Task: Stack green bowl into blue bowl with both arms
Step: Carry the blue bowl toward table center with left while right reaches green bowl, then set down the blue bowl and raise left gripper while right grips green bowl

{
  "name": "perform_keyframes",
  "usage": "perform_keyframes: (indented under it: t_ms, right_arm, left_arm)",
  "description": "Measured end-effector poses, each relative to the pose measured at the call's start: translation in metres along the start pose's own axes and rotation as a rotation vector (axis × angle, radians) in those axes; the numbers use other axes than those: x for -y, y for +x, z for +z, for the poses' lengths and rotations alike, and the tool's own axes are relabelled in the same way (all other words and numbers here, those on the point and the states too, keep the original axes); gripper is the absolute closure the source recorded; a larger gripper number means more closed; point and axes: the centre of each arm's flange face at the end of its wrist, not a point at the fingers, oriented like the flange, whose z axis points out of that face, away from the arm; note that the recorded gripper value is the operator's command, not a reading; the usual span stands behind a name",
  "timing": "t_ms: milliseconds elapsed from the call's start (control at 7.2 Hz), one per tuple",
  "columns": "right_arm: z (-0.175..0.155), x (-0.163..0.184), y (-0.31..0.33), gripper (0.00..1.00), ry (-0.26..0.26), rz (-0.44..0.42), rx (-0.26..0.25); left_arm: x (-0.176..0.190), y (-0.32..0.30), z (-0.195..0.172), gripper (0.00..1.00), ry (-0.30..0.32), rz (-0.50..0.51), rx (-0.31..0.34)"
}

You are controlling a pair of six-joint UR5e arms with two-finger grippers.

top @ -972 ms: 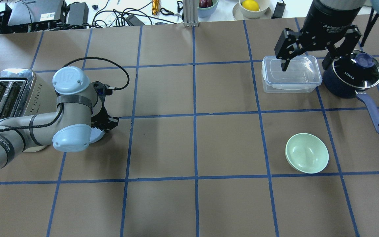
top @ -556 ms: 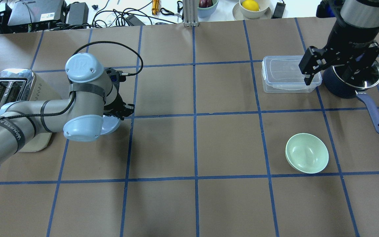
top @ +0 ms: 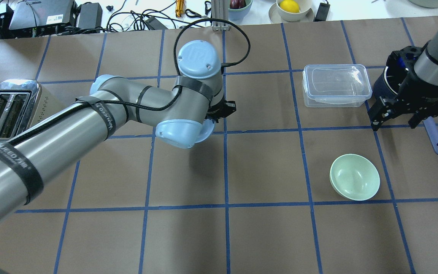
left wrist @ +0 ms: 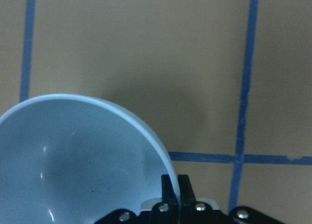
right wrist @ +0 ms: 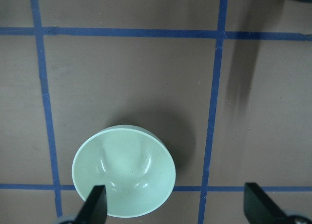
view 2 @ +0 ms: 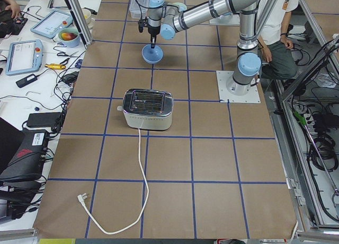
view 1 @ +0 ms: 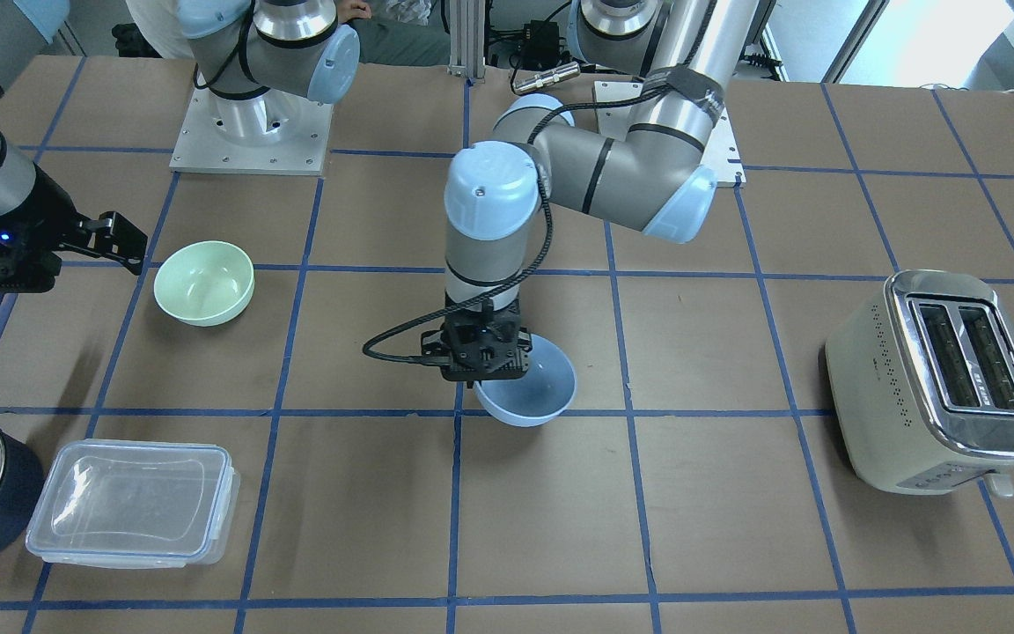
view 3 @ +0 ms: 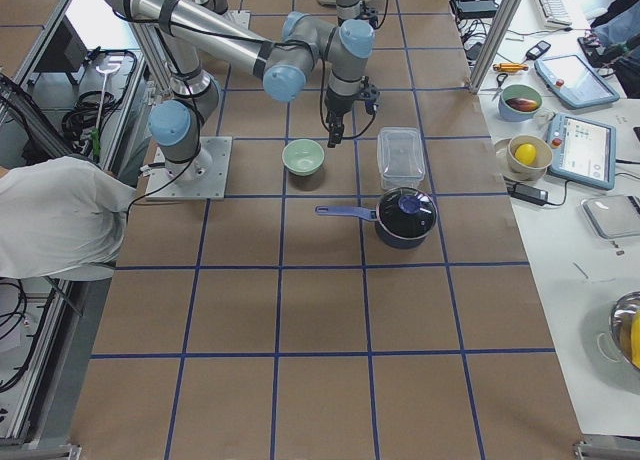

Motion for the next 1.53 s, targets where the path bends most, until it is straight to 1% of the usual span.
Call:
perform_keyframes:
  t_ms: [139, 278, 417, 556, 694, 833, 972, 1111, 1250, 1528]
  right_arm:
    - [0.029, -0.007, 0.004, 0.02, 0.001, 0.008, 0.003]
    - [0.059, -0.018, 0.009, 0.04, -0.018, 0.026, 0.016]
    - [0.087, -0.03, 0.012, 0.1, -0.044, 0.041, 0.031]
    - [0.105, -0.039, 0.012, 0.35, -0.059, 0.049, 0.039]
    - [0.117, -0.044, 0.01, 0.66, -0.071, 0.051, 0.048]
    - [0.126, -0.046, 0.009, 0.89, -0.081, 0.051, 0.051]
    - [0.13, -0.047, 0.009, 1.0, -0.083, 0.051, 0.047]
    - [0.131, -0.047, 0.009, 1.0, -0.083, 0.051, 0.044]
    - [0.132, -0.047, 0.01, 1.0, -0.082, 0.052, 0.043]
    - [0.128, -0.044, 0.011, 1.0, -0.066, 0.058, 0.041]
  left_arm:
    - [-0.005, 0.02, 0.015, 0.74, -0.012, -0.015, 0.005]
    - [-0.008, 0.031, 0.029, 0.36, -0.023, -0.022, 0.013]
    - [-0.012, 0.037, 0.036, 0.0, -0.027, -0.035, 0.019]
    - [-0.017, 0.044, 0.037, 0.0, -0.026, -0.073, 0.02]
    - [-0.018, 0.047, 0.029, 0.0, -0.016, -0.105, 0.012]
    - [-0.01, 0.042, 0.011, 0.0, 0.005, -0.111, -0.004]
    - [0.008, 0.026, -0.015, 0.0, 0.019, -0.076, -0.006]
    - [0.029, -0.01, -0.045, 0.0, 0.006, -0.005, 0.018]
    - [0.047, -0.052, -0.075, 0.0, -0.022, 0.038, 0.041]
    - [0.067, -0.146, -0.141, 0.0, -0.048, 0.082, 0.055]
